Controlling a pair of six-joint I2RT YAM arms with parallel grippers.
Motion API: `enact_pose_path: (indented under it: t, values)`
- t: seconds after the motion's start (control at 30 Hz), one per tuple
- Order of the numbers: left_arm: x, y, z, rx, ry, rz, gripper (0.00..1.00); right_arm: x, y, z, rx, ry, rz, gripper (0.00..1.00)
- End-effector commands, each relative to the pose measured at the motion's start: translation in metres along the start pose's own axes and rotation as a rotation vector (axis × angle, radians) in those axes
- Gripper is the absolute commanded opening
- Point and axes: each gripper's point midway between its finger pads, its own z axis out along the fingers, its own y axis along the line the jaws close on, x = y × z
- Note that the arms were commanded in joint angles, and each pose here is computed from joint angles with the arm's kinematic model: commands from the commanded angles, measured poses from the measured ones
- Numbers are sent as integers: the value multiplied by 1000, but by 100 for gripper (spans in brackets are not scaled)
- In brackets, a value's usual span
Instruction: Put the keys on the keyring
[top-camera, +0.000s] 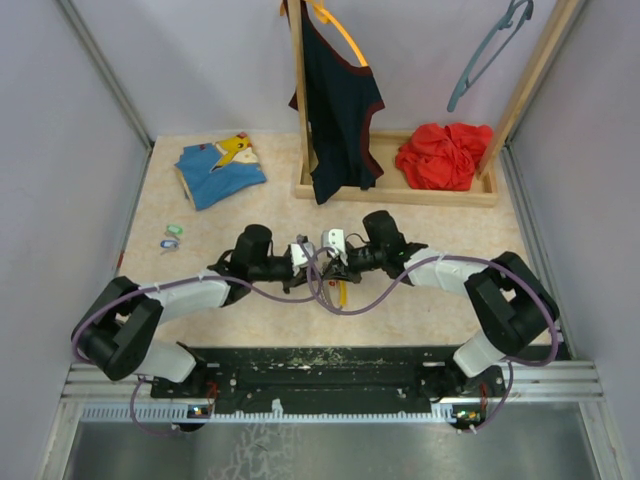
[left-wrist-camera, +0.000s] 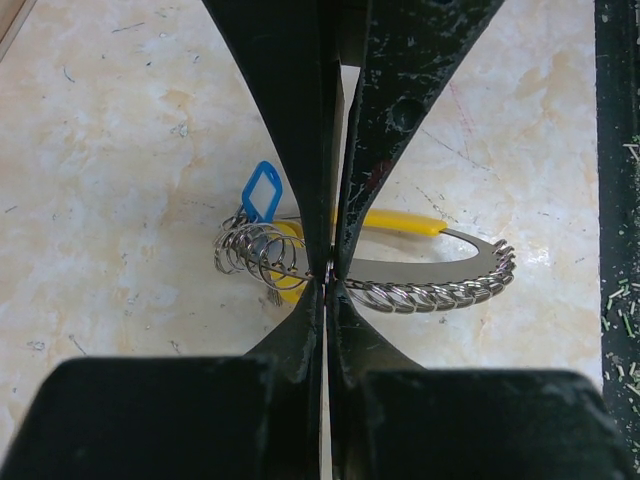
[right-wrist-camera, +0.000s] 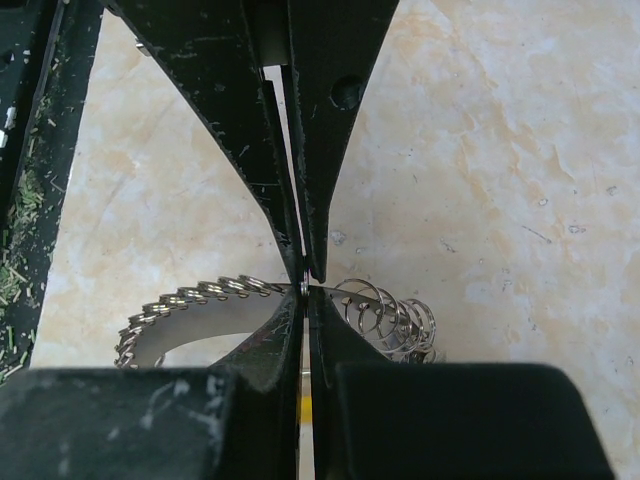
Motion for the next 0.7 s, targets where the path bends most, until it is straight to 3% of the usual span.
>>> enact_pose_path:
  t: [0.0, 0.17, 0.37, 0.57, 0.67]
  values:
    - [-25, 5, 2, 1, -47, 44, 0, -25, -6, 4, -11, -48, -69, 0]
    - [-31, 28, -8, -161, -44, -18, 35, -32, -10, -3, 31, -81, -59, 0]
    - [-47, 68, -34, -472, -139, -164, 62, -33, -18, -12, 110, -92, 21, 0]
    - [-54, 98, -46, -630, -143, -371, 74, -44, -20, -26, 212, -199, 56, 0]
    - [-48, 114, -61, -722, -132, -484, 86, -47, -20, -30, 243, -253, 49, 0]
